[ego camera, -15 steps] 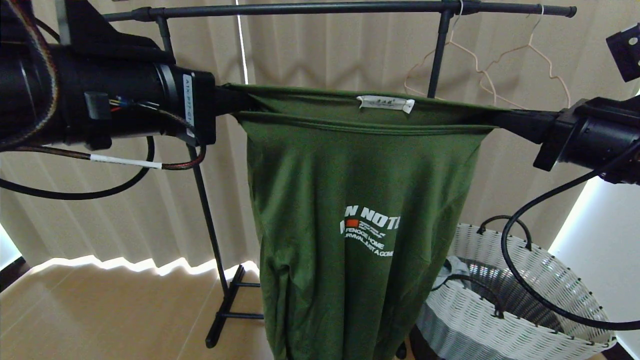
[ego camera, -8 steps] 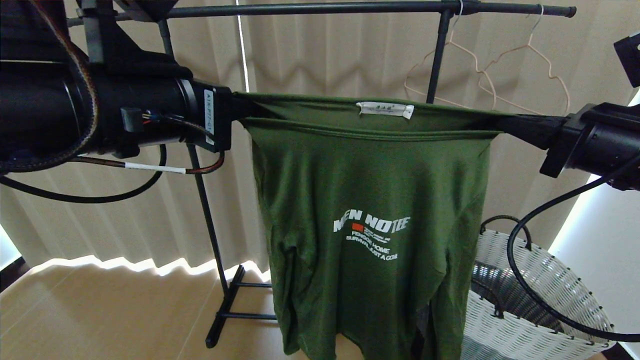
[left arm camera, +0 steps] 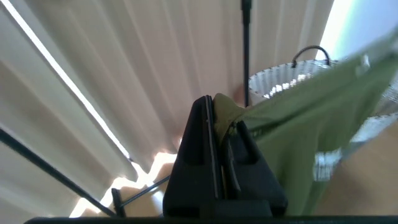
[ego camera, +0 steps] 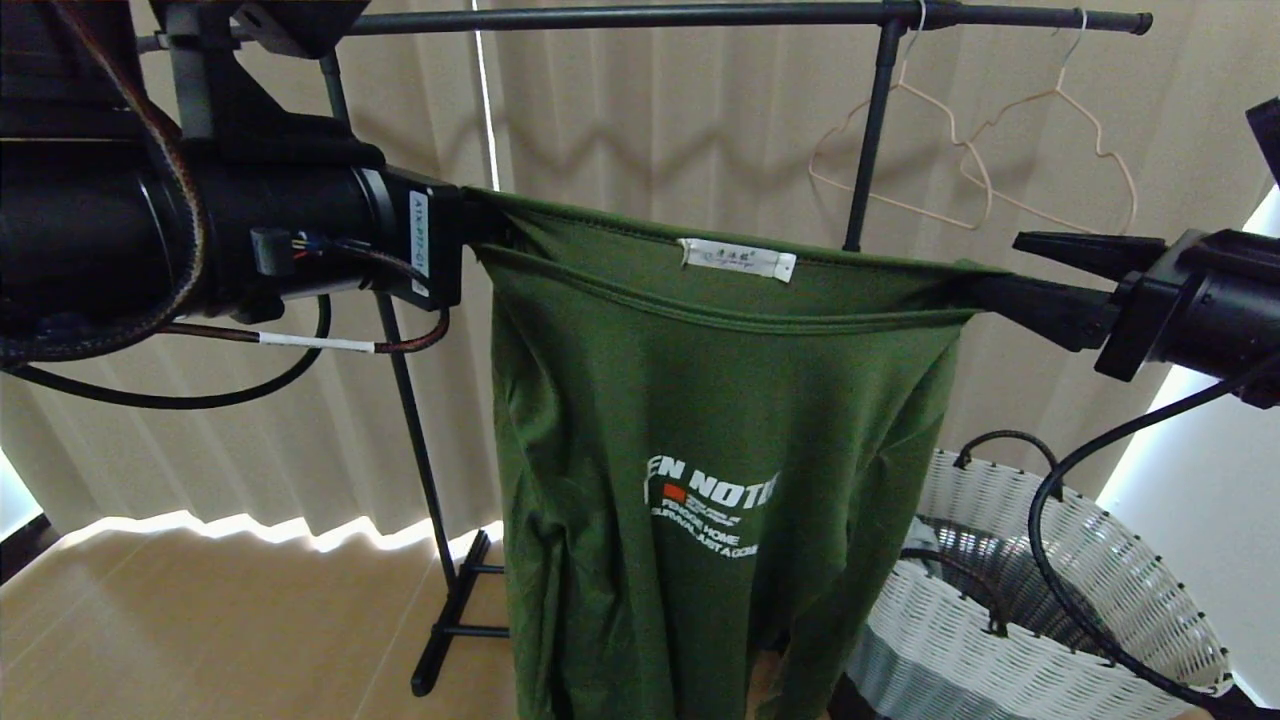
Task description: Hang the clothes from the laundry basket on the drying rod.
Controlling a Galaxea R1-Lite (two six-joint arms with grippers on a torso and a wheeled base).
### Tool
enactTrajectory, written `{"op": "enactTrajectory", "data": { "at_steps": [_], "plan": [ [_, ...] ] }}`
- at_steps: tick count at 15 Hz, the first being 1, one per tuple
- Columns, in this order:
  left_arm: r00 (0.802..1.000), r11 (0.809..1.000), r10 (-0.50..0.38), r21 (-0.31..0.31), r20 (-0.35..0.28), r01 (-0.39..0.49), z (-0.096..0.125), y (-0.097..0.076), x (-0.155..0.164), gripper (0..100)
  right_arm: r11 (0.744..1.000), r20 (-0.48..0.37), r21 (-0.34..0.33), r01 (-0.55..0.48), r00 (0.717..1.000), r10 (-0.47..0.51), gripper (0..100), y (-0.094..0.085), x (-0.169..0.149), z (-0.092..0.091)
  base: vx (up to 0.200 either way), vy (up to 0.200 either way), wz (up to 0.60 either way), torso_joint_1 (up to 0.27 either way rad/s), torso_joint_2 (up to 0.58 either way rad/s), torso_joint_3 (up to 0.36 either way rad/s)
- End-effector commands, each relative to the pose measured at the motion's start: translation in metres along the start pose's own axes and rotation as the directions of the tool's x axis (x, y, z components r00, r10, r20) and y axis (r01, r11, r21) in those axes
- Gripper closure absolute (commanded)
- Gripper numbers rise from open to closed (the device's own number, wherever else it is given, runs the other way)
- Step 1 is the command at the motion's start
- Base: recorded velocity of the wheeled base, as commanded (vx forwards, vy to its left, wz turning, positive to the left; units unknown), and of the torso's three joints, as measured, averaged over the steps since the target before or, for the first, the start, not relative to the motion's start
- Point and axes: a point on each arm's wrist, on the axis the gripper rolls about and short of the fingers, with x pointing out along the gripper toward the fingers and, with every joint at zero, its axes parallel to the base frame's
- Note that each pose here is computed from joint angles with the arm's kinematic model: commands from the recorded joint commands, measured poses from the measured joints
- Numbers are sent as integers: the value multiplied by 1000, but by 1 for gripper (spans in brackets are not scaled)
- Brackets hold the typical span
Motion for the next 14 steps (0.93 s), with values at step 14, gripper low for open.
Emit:
{"op": "enactTrajectory", "data": {
  "at_steps": [14],
  "plan": [
    [978, 985, 171, 13, -115, -171, -37, 16, 12, 100, 981, -8, 100, -168, 985, 170, 0, 40, -28, -16, 0, 0, 0, 0, 0, 0]
  ]
}}
